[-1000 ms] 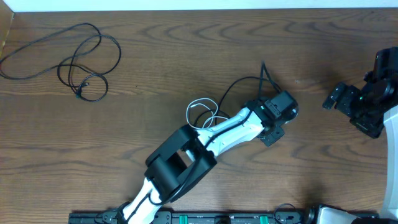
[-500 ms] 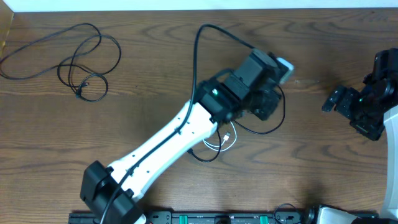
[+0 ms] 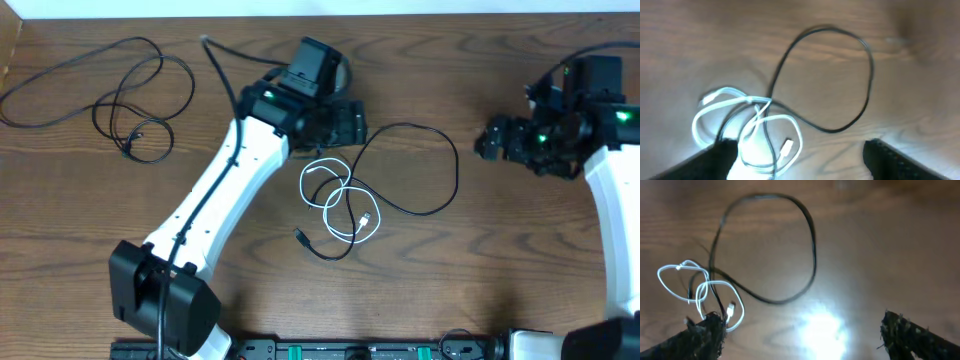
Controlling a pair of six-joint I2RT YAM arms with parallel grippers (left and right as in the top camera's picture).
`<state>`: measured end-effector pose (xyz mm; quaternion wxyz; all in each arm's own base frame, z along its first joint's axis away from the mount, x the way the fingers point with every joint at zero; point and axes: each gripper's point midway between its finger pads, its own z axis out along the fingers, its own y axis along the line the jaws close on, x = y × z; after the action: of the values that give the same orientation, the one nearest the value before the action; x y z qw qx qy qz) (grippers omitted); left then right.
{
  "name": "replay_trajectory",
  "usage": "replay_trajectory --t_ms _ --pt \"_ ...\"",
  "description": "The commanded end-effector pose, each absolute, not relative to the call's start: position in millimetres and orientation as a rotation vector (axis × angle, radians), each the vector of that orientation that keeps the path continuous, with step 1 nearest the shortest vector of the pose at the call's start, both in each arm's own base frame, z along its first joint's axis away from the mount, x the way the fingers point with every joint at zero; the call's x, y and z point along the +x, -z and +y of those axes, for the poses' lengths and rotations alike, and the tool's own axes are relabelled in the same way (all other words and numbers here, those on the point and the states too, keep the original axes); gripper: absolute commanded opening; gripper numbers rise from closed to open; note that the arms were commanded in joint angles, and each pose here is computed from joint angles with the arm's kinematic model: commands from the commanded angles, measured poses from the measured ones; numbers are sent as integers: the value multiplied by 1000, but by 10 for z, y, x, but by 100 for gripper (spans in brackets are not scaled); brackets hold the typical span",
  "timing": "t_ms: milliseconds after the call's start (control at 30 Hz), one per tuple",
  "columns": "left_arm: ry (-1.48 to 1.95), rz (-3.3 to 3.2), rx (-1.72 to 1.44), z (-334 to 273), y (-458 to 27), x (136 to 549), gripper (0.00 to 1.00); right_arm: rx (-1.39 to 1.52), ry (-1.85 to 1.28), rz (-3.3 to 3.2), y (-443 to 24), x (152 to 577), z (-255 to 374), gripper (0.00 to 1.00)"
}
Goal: Untangle cables
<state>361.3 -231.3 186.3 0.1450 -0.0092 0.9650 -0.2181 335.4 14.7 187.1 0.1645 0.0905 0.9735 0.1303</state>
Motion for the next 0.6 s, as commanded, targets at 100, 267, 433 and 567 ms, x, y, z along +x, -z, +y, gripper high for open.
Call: replay_trajectory --t_ms 100,267,433,567 --pt "558 2865 -107 -2062 -1747 3529 93 150 -252 2797 -1590 3614 120 98" --pt "320 2880 -99 -1780 -1645 3521 93 120 -363 2867 -1222 3752 313 95" --pt "223 2894 -113 -1657 -1576 3492 94 101 -215 2930 -815 3883 253 76" --pt "223 2895 -114 -1658 -1572 3491 95 59 -169 2980 -493 3940 332 69"
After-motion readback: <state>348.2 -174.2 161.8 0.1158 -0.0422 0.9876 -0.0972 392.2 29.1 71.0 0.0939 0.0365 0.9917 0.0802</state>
